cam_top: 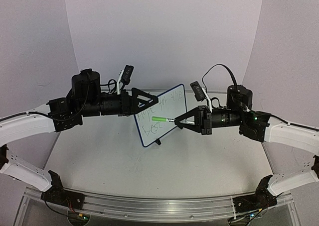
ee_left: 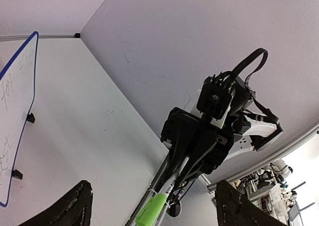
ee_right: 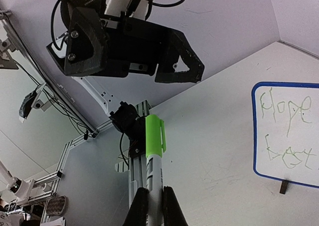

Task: Write a sentence on the whiteboard
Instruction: Adjust the pen cap from the whiteboard marker.

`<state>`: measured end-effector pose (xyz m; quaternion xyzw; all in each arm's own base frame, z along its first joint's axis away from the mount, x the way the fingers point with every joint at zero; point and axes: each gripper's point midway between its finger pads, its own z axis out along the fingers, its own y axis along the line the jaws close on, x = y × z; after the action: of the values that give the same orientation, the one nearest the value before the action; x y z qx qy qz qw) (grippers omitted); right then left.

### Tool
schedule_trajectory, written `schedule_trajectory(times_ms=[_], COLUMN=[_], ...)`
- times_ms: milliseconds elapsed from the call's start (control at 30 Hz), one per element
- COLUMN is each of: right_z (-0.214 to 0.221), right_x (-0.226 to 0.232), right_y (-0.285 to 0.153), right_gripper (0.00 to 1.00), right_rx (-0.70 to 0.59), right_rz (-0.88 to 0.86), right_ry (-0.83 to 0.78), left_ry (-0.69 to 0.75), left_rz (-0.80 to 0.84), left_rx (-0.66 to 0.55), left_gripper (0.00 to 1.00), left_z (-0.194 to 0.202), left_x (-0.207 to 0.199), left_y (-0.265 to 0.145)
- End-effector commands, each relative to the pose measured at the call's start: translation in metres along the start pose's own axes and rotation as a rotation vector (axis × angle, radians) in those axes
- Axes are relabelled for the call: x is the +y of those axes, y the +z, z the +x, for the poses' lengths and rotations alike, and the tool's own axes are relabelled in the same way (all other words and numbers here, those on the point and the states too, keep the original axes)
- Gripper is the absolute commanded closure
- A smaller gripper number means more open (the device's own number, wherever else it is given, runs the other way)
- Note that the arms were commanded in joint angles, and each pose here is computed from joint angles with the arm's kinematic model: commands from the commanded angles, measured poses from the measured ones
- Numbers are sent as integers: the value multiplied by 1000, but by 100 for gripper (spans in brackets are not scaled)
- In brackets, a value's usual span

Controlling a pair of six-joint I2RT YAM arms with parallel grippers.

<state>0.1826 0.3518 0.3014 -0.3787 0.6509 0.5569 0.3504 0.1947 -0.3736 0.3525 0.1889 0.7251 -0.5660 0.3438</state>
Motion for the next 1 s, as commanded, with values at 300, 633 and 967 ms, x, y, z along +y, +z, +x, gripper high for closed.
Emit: schedule_trajectory(times_ms=[300,633,967], right_z=[-37,-41,-41], right_x=[21,19,19], right_y=[-6,-8,-11], right_gripper=[100,100,100], right_rx=[-104,-128,-136], right_rz=[-22,7,13], right_ry=[-139,-145,-139], left_ry=[-91,-102,-104], left_rz=[105,109,126], left_rx=[94,87,88], left_gripper=[36,55,69], left_z=[14,16,16], left_x=[-13,-11,-13], left_y=[11,8,10])
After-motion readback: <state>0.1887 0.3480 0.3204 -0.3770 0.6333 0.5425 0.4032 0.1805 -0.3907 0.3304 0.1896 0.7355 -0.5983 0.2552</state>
